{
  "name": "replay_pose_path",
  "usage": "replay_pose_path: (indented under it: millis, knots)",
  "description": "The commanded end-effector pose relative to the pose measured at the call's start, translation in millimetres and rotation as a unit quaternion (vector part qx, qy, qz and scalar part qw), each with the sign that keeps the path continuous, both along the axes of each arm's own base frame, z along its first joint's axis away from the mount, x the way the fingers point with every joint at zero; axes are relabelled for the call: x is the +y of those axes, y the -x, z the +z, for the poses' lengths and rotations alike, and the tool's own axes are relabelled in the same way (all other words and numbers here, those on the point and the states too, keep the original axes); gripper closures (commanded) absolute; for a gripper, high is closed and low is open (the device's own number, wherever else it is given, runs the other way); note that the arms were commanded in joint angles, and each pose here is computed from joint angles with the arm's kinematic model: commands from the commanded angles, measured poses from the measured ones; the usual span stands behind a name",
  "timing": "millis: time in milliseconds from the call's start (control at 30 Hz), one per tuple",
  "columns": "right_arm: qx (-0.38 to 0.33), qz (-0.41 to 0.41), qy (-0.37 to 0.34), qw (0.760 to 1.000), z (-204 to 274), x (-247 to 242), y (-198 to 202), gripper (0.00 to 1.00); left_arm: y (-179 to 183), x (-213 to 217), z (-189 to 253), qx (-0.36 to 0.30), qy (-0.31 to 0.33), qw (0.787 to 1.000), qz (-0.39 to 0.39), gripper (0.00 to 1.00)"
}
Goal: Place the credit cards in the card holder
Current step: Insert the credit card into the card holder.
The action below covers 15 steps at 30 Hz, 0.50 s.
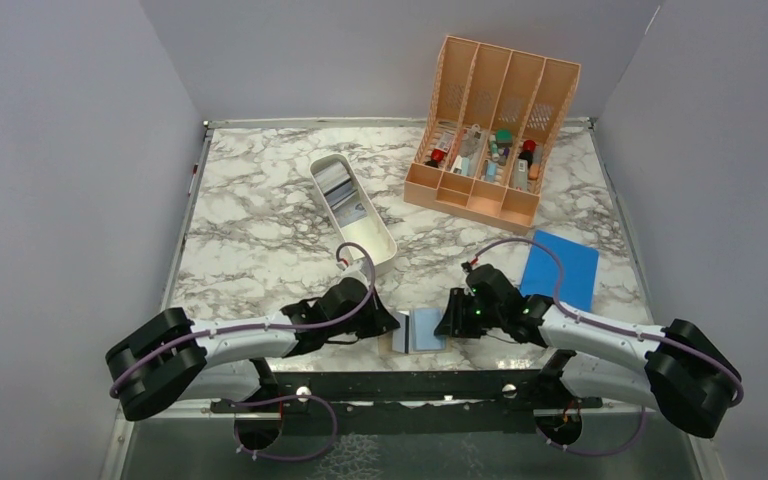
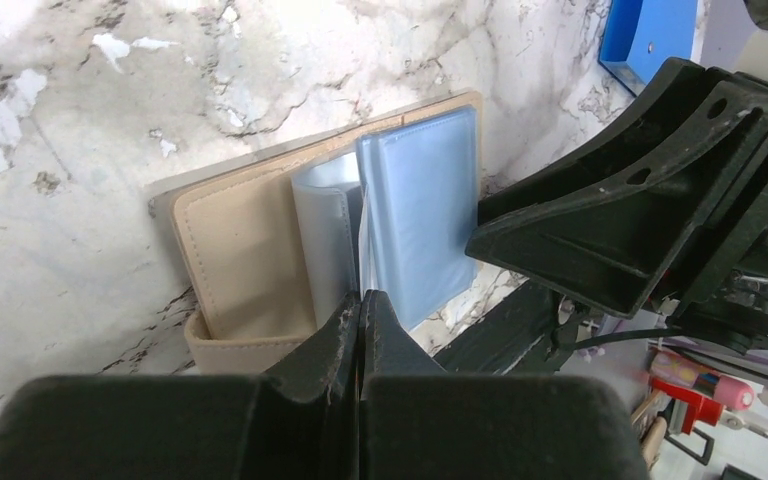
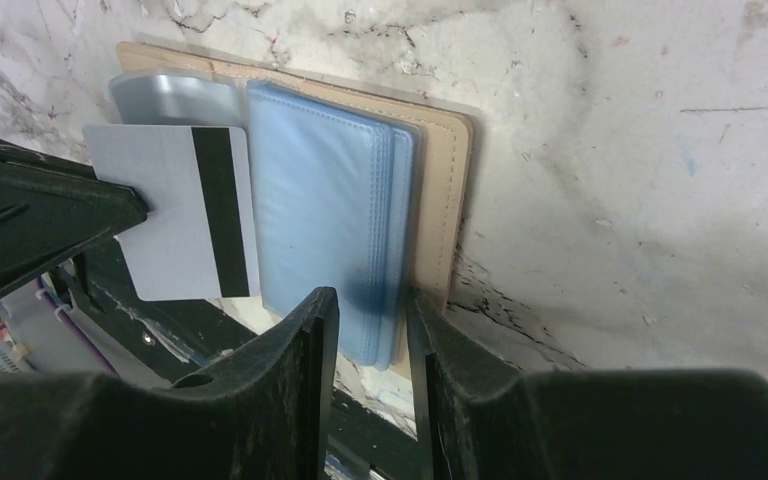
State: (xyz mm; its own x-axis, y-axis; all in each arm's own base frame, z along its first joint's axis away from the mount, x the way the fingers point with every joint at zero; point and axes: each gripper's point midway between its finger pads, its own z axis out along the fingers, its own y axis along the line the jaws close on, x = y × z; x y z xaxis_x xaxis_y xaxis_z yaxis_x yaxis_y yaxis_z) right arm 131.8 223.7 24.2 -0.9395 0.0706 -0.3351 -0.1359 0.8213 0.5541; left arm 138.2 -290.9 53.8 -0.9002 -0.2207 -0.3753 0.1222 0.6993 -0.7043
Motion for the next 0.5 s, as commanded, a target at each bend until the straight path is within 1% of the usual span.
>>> replay_pose_path:
  millis: [0,467]
  knots:
    - [-0.007,-0.005,0.027,1.0,-15.5,-8.6,-2.7,0.64,0.9,-3.4,7.5,-0.001,0.047,0.999,0.016,1.0]
    - [0.0,-0.001,0.024,1.0,-18.8,-9.3,1.7,0.64,-0.3,-3.4,13.8,-0.005,0.073,0.997,0.032,1.0]
